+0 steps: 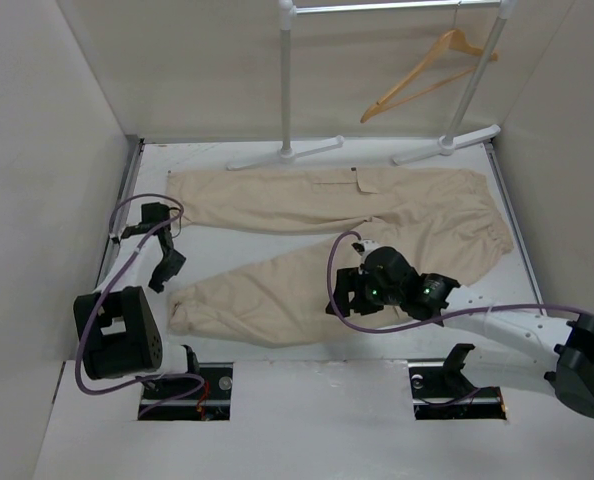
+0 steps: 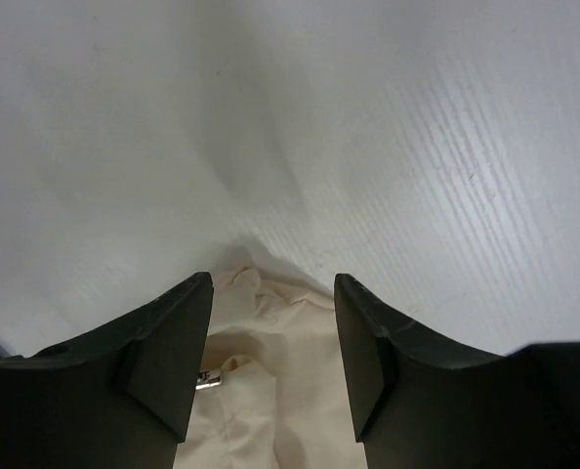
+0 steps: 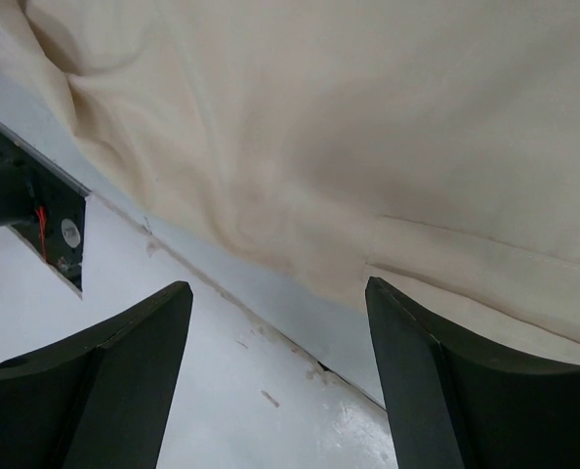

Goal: Place the trousers on the hanger
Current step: Flatten out the trousers at the center of the board.

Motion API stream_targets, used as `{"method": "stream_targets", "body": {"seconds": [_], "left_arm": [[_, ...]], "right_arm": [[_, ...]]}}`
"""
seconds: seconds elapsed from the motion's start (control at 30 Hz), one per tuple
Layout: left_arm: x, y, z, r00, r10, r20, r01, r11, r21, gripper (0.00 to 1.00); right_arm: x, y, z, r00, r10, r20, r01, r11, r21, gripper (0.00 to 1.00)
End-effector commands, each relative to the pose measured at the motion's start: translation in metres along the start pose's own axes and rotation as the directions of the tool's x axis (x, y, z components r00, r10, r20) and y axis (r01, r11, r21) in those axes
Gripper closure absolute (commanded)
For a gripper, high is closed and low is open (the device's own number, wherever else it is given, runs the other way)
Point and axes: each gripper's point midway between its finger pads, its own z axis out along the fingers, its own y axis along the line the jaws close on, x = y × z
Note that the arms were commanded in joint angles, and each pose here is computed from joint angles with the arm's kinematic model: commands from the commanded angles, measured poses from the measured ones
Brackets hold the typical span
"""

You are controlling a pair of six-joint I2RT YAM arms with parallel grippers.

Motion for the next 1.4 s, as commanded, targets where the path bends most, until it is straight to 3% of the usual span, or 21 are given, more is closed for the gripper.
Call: {"method": "stream_targets", "body": {"seconds": [0.0, 0.17, 0.3, 0.4, 0.5, 0.57, 0.8, 0.87, 1.0, 1.13, 1.2, 1.3, 1.37], "left_arm": [[0.02, 0.024, -0.003, 0.998, 0.009, -0.055, -0.013, 0.996, -0.089, 0.49], [0.038, 0.02, 0.013, 0.995, 0.014, -0.103, -0.023, 0.996, -0.092, 0.53], [0.037, 0.011, 0.028, 0.996, 0.0, -0.089, -0.006, 0.997, -0.074, 0.77], [0.022, -0.006, 0.027, 0.998, -0.027, -0.054, 0.026, 1.0, -0.018, 0.89], [-0.012, -0.039, 0.016, 0.998, -0.056, 0.017, 0.055, 0.996, 0.072, 0.93], [-0.036, -0.066, 0.007, 0.996, -0.068, 0.058, 0.06, 0.99, 0.131, 0.94], [-0.097, -0.15, -0.012, 0.991, -0.075, 0.108, 0.044, 0.963, 0.265, 0.94], [-0.109, -0.16, -0.012, 0.99, -0.069, 0.123, 0.034, 0.963, 0.266, 0.82], [-0.112, -0.137, -0.012, 0.99, -0.077, 0.114, 0.054, 0.98, 0.191, 0.54], [-0.102, -0.1, -0.028, 0.984, -0.079, 0.162, 0.053, 0.986, 0.158, 0.54], [-0.091, -0.078, -0.032, 0.981, -0.082, 0.178, 0.058, 0.989, 0.136, 0.54], [-0.06, -0.043, -0.028, 0.982, -0.113, 0.149, 0.096, 0.989, 0.113, 0.55], [-0.034, -0.024, -0.021, 0.984, -0.14, 0.108, 0.128, 0.986, 0.111, 0.55]], "right_arm": [[-0.01, 0.015, 0.0, 0.999, -0.001, 0.034, 0.003, 0.998, -0.057, 0.22], [-0.01, 0.018, 0.0, 1.0, -0.004, 0.031, 0.006, 0.997, -0.074, 0.22], [-0.008, 0.02, 0.0, 1.0, -0.009, 0.024, 0.011, 0.997, -0.082, 0.24], [-0.007, 0.021, 0.0, 1.0, -0.009, 0.024, 0.011, 0.996, -0.086, 0.31], [-0.006, 0.018, 0.0, 1.0, -0.002, 0.02, 0.003, 0.997, -0.075, 0.52], [-0.006, 0.016, 0.001, 1.0, 0.001, 0.02, 0.0, 0.998, -0.063, 0.52], [-0.022, -0.003, 0.005, 0.995, 0.075, 0.068, -0.075, 0.997, -0.006, 0.44], [-0.026, -0.006, 0.006, 0.994, 0.083, 0.074, -0.085, 0.996, 0.012, 0.41], [-0.033, -0.005, 0.004, 0.992, 0.086, 0.097, -0.089, 0.996, 0.022, 0.31], [-0.039, -0.003, 0.0, 0.989, 0.088, 0.123, -0.09, 0.996, 0.015, 0.3], [-0.039, -0.003, -0.003, 0.987, 0.09, 0.13, -0.092, 0.996, 0.012, 0.38], [-0.041, -0.006, -0.011, 0.982, 0.098, 0.158, -0.102, 0.995, 0.017, 0.67], [-0.045, -0.015, -0.019, 0.973, 0.123, 0.195, -0.133, 0.99, 0.039, 0.8]]}}
